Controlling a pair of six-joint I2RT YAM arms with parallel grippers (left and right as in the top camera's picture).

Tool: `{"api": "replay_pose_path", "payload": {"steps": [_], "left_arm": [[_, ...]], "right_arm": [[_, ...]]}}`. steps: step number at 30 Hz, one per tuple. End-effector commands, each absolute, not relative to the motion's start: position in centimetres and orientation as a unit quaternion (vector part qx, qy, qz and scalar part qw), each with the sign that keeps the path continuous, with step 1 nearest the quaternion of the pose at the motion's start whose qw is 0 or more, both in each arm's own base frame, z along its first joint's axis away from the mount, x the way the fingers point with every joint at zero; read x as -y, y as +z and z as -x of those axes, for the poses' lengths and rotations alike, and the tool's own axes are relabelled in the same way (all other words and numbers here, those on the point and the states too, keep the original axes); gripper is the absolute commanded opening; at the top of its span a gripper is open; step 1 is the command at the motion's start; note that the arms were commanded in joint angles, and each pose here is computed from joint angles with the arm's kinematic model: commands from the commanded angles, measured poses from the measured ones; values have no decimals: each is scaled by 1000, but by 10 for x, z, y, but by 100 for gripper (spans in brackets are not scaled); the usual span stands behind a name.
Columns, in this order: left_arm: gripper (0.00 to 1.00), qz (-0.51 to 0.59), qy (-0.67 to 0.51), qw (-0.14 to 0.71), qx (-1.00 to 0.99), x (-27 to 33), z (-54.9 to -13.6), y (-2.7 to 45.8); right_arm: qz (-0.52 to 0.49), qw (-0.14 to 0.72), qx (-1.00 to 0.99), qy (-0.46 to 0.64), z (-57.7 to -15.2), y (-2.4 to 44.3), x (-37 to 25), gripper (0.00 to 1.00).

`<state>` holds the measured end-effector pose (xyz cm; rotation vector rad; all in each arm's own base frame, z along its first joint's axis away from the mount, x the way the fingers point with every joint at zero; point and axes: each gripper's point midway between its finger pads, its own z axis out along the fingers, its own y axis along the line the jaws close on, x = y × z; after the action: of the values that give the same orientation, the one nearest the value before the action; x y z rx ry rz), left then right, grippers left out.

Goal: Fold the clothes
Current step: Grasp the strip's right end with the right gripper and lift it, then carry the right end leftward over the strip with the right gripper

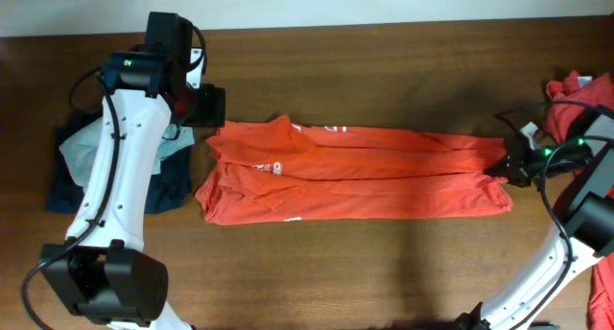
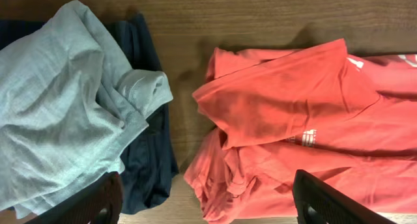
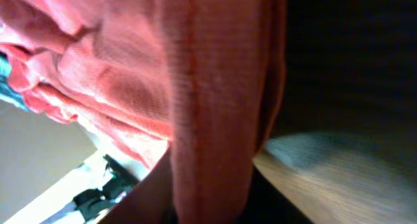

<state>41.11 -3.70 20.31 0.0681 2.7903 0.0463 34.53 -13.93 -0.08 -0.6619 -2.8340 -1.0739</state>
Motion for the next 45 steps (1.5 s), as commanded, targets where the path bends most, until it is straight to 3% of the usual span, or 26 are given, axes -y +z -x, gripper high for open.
{"api": "replay_pose_path", "payload": {"steps": [1, 7, 12, 19, 23, 28, 33, 40, 45], "left_arm": [[83, -24, 15, 176, -984, 35, -409, 205], [83, -24, 15, 176, -984, 35, -409, 205], [84, -34, 28, 179, -983, 30, -411, 207], [84, -2, 27, 208, -978, 6, -418, 234], [83, 16, 30, 241, -970, -9, -424, 264], [83, 32, 33, 279, -959, -22, -425, 300], [84, 40, 35, 311, -949, -28, -421, 332], [84, 40, 35, 341, -939, -27, -410, 362], [84, 41, 35, 356, -933, -27, -400, 376]], "right_arm": [[226, 68, 925, -298, -320, -27, 156, 7], [230, 56, 927, -291, -322, -11, 160, 4], [288, 43, 938, -187, -326, 20, 196, 4], [350, -28, 936, -31, -325, 125, 243, 4], [354, -100, 930, -9, -331, 188, 235, 4], [309, -148, 939, -6, -339, 238, 185, 4], [230, -149, 962, -6, -356, 250, 112, 4], [119, -107, 987, 7, -370, 223, -4, 4], [62, -79, 995, 10, -374, 172, -82, 4]]}}
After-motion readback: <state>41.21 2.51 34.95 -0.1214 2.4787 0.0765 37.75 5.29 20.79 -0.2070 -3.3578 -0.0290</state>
